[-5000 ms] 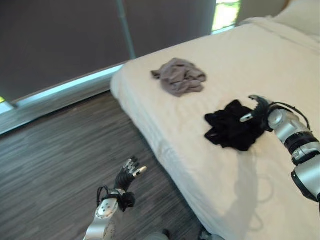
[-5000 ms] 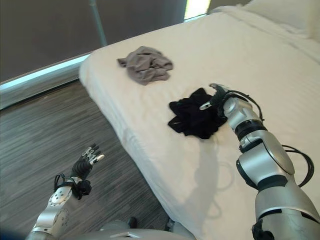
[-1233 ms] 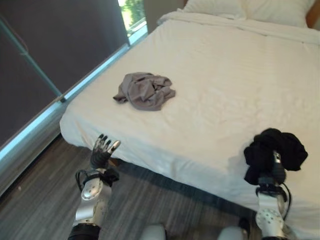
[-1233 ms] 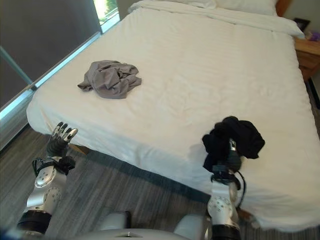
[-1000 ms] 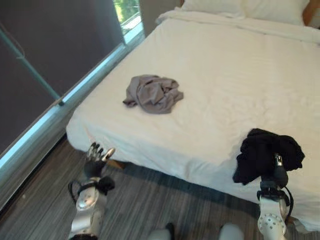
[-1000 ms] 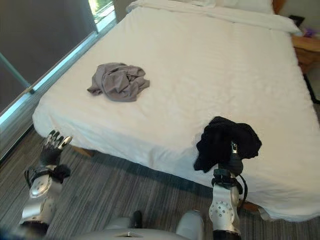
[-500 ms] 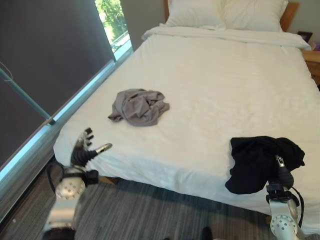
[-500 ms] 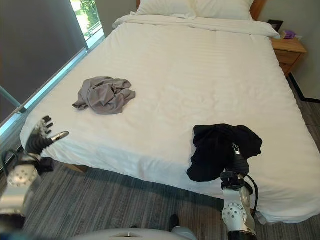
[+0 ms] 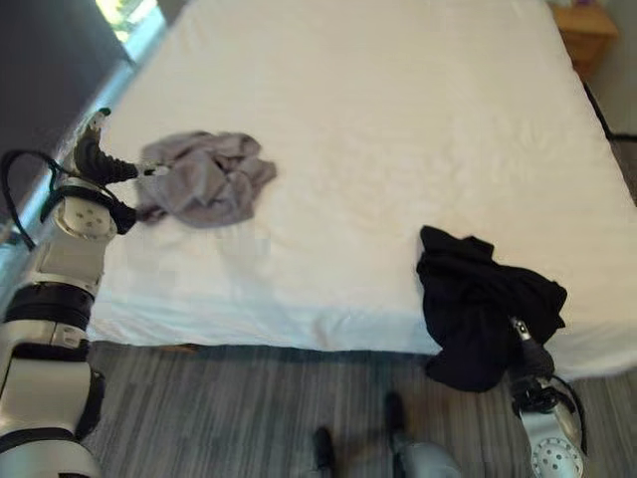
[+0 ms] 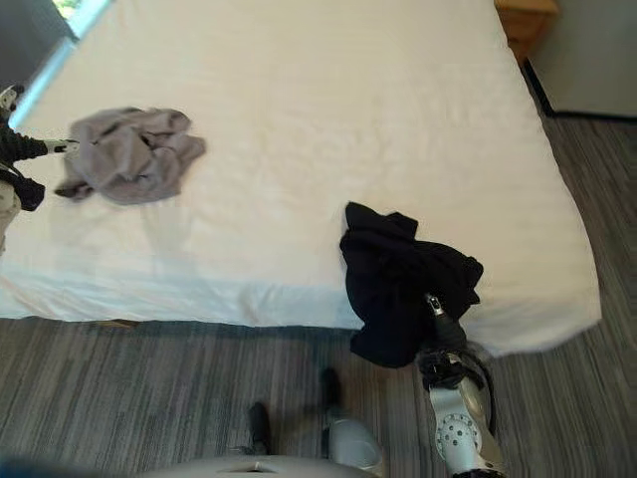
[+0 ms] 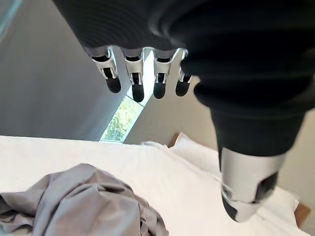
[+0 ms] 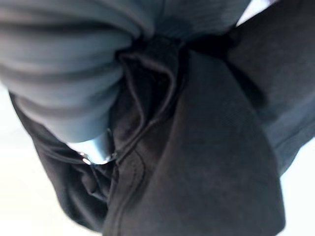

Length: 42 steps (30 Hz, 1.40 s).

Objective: Pick up bed clothes into laundry basket.

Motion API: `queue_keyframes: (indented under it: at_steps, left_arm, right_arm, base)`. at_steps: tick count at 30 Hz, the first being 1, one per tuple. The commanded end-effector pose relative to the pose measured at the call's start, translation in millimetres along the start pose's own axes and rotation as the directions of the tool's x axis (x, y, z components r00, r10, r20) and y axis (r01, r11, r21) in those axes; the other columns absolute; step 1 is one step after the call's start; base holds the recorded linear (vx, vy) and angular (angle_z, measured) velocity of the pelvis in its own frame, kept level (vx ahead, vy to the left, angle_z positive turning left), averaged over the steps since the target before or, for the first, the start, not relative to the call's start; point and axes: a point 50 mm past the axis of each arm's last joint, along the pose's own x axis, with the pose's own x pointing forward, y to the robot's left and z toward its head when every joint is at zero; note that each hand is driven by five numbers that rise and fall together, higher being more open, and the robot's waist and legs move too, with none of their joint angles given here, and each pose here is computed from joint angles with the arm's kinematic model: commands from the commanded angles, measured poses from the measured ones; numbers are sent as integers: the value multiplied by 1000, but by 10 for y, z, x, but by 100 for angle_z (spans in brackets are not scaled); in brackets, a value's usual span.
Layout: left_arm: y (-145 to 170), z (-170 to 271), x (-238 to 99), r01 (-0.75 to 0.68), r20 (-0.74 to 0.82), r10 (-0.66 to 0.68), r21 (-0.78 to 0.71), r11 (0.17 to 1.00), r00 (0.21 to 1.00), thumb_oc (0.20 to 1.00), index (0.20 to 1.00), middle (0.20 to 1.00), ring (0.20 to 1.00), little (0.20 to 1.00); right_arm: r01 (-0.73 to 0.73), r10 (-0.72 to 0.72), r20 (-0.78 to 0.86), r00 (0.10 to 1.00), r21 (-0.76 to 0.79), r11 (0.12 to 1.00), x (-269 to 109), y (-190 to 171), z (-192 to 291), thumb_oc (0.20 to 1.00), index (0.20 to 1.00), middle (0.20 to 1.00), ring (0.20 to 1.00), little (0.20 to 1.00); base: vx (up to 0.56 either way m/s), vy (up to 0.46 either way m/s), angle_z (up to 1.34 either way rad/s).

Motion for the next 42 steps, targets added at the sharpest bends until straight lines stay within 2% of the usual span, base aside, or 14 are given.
queue_keyframes:
  at_steps: [1,2,6,7,10,18,21,23,24,25,36,42]
  left_arm:
    - [554,174,168,-170,8,170,12,985,985,1000,1000,1000,1000,1000]
    - [654,140,202,-200,-38,202,51,978,979,1000,1000,1000,1000,1000]
    - [775,113,226,-243,-87,247,59,968,965,1000,1000,1000,1000,1000]
    - [943,27,208,-296,-140,306,86,951,942,1000,1000,1000,1000,1000]
    - [1104,-41,173,-358,-177,363,58,932,915,1000,1000,1000,1000,1000]
    - [1338,-47,140,-397,-180,402,65,915,898,1000,1000,1000,1000,1000]
    - [1330,-48,151,-356,-189,366,90,930,911,1000,1000,1000,1000,1000]
    - [1286,-27,175,-323,-197,337,97,941,921,507,507,507,507,507]
    - [1233,8,202,-285,-194,304,124,951,933,225,225,225,225,225]
    - [1236,12,203,-285,-193,305,125,950,933,200,200,200,200,200]
    - [1108,152,264,-230,-139,252,159,960,958,200,200,200,200,200]
    - [928,92,256,-214,-138,221,67,975,965,200,200,200,200,200]
  right_arm:
    - [-99,98,125,987,0,995,46,123,307,200,200,200,200,200]
    - [-108,108,116,987,-7,994,45,138,286,200,200,200,200,200]
    - [-114,114,115,987,-6,993,55,160,279,200,200,200,200,200]
    - [-83,83,95,992,-12,997,44,112,229,200,200,200,200,200]
    - [-68,70,109,992,-25,997,27,90,252,200,200,200,200,200]
    - [-113,122,165,979,-65,991,99,189,366,200,200,200,200,200]
    - [-117,126,172,977,-66,991,117,214,375,200,200,200,200,200]
    - [-134,139,164,977,-45,990,105,236,331,200,200,200,200,200]
    - [-149,154,147,977,-43,988,108,254,290,200,200,200,200,200]
    - [-149,154,148,977,-42,988,109,255,288,200,200,200,200,200]
    - [-209,217,147,965,-71,975,127,307,328,200,200,200,200,200]
    - [-199,207,142,968,-69,978,143,293,314,200,200,200,200,200]
  base:
    - [-35,29,0]
    - [0,0,0]
    - [-16,0,-4]
    - [-36,-6,-11]
    - [-30,4,-3]
    - [-84,1,6]
    - [-75,-15,12]
    - [-49,-9,6]
    - [-45,0,3]
    - [-47,8,6]
    - [-9,3,3]
    - [0,0,0]
